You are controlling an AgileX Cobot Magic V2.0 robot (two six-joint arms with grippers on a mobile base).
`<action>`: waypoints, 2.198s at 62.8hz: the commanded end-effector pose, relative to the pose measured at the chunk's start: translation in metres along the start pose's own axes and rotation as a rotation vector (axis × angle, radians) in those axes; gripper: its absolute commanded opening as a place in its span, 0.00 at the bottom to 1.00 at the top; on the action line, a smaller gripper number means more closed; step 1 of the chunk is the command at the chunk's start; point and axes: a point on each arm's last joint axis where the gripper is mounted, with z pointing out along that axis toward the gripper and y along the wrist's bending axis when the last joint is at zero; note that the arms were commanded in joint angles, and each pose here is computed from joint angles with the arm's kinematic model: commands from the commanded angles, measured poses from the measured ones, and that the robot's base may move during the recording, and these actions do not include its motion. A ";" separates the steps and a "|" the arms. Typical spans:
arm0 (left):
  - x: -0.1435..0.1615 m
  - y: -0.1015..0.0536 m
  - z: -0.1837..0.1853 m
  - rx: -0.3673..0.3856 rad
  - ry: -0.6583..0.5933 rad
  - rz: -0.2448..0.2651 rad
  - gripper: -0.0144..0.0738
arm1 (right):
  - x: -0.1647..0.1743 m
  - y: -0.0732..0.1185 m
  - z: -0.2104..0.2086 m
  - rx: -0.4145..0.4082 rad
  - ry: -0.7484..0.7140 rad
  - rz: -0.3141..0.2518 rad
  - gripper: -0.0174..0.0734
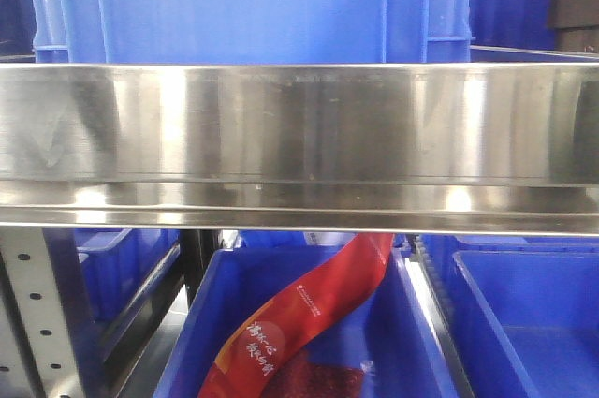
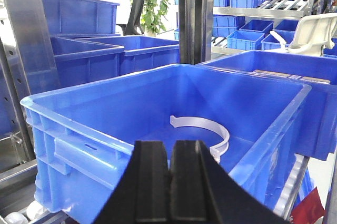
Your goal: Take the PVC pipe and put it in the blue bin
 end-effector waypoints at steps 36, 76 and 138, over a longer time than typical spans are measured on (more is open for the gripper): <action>-0.002 0.000 -0.002 0.002 -0.026 0.002 0.04 | -0.006 0.000 -0.007 0.000 -0.049 -0.006 0.01; -0.002 0.000 -0.002 0.002 -0.026 0.002 0.04 | 0.148 -0.045 -0.094 0.422 -0.060 -0.031 0.01; -0.002 0.000 -0.002 0.002 -0.026 0.002 0.04 | 0.193 -0.040 -0.121 0.499 -0.101 -0.080 0.01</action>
